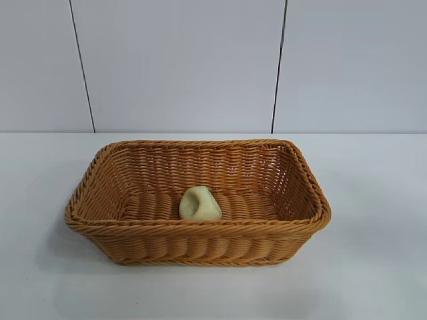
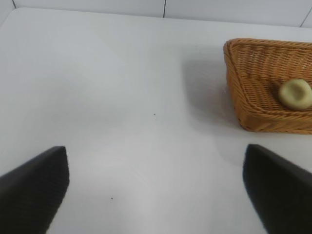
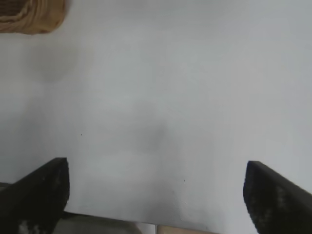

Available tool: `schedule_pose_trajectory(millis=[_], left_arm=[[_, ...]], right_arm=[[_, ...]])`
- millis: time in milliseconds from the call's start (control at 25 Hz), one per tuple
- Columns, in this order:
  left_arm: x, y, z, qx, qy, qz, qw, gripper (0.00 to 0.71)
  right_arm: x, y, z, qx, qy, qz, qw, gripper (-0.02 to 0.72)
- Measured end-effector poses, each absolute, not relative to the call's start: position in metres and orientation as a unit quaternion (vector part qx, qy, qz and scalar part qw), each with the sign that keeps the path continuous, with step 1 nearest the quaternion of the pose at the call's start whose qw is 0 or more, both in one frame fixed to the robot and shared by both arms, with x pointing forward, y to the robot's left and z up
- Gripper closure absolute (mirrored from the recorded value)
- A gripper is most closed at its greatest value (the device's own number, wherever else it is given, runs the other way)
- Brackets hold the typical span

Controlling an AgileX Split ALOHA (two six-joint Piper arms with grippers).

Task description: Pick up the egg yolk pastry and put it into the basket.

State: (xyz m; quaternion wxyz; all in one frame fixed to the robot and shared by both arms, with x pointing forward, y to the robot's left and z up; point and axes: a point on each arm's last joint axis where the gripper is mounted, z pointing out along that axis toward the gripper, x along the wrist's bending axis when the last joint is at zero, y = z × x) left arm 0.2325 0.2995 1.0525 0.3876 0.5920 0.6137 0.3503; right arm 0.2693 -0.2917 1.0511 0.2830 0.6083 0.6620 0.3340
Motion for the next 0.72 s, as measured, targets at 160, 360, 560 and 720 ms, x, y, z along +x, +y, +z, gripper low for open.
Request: schedule_pose_trajectory(millis=[160,360,560,720], left_arm=[[0.232,0.299,1.053,0.592,0.614,0.35,0.388,0.015],[0.232,0.299,1.053,0.592,0.614,0.35,0.388,0.015],[0.232,0.299,1.053,0.592,0.614,0.35,0.388,0.015],[0.232,0.299,1.053,0.592,0.614,0.35,0.388,0.015]], right_arm=[[0.249,-0.293,1.053,0.586,0.641,0.375,0.323,0.008],[0.235,-0.294,1.054,0.569,0.625,0.403,0.352,0.008],[0.235,-0.294,1.054,0.569,0.625,0.402,0.353,0.008],[0.235,-0.294,1.054,0.569,0.625,0.402,0.353,0.008]])
